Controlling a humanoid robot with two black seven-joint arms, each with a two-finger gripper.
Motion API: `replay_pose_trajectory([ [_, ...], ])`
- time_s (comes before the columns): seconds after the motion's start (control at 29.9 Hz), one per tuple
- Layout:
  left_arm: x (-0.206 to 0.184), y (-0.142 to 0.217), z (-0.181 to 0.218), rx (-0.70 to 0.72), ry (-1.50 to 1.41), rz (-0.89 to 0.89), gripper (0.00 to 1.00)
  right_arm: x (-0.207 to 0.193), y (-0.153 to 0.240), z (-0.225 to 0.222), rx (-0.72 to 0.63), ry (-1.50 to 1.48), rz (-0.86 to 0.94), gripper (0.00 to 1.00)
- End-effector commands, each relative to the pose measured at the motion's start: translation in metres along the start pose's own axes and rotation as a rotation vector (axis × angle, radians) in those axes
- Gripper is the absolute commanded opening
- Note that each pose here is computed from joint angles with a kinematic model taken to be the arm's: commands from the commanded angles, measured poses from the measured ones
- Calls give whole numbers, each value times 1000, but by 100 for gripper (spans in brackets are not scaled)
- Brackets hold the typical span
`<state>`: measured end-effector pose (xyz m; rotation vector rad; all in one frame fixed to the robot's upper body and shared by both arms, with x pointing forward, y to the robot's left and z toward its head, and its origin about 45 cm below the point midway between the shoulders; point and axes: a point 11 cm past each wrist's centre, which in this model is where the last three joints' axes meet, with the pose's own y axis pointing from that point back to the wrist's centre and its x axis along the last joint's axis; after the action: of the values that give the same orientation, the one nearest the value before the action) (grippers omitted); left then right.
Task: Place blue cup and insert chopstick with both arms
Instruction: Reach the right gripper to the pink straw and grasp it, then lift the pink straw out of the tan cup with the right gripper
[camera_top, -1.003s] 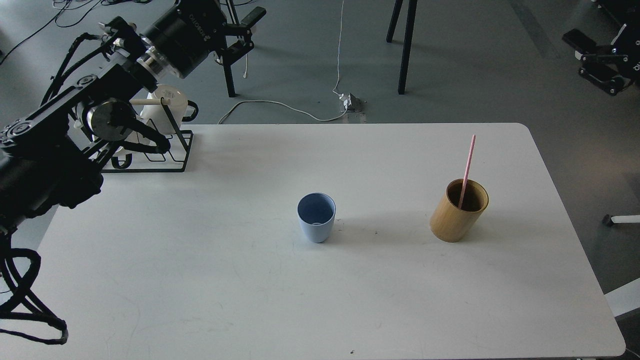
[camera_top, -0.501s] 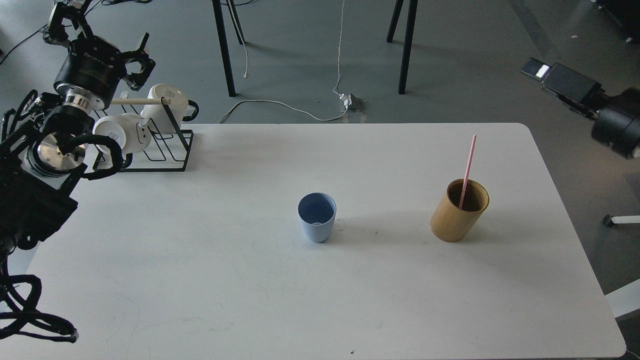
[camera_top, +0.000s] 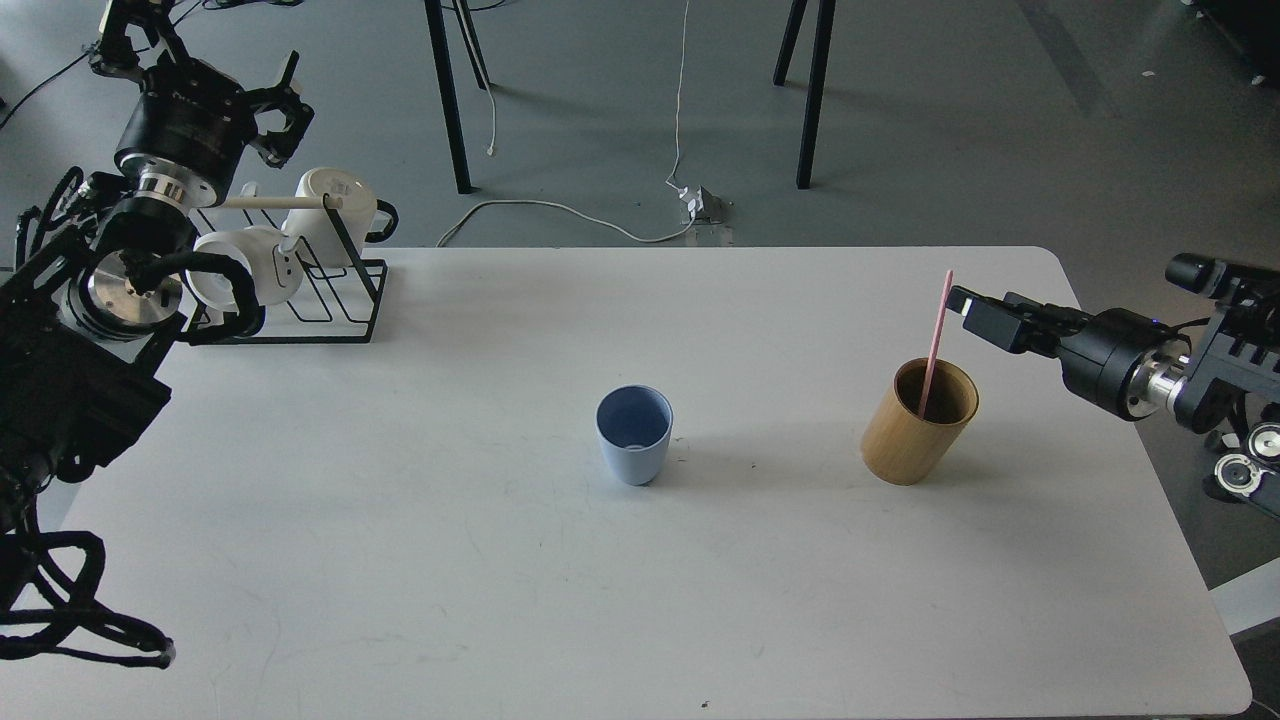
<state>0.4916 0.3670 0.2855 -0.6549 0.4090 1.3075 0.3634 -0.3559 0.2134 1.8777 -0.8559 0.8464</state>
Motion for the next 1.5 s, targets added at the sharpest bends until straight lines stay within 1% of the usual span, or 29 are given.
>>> replay_pose_trajectory([
  [0.0,1,0,0,1,0,1,100,-12,-11,-1,2,4,-23,68],
  [0.13,0,0,-1,3,0,1,100,-21,-21,5,-20,57,-45,64],
  [0.33,-1,0,-4,7,2,0,100,-24,-32,-8,12,71,-53,60],
  [0.43,-4,-2,-8,10,11,-7,100,-27,-37,-14,26,74,-66,45],
  [0.53,-6,-3,-8,12,10,-11,100,-30,-38,-14,20,94,-88,34],
  [0.67,-7,-3,-8,10,12,-12,100,-35,-38,-12,7,114,-112,22],
  [0.77,-7,-4,-7,8,13,-13,100,-37,-38,-12,6,114,-118,16],
  [0.9,-9,-6,-6,6,11,-18,100,-34,-37,-12,5,118,-114,6],
  [1.04,-10,-6,-5,5,10,-20,100,-30,-35,-12,6,119,-107,4],
  [1.14,-10,-7,-5,4,10,-20,100,-19,-26,-8,-2,134,-94,4],
  [1.37,-10,-7,0,-2,5,-22,100,44,3,-28,42,204,0,4],
  [1.47,-11,-8,1,-4,3,-24,100,78,14,-41,63,235,63,4],
])
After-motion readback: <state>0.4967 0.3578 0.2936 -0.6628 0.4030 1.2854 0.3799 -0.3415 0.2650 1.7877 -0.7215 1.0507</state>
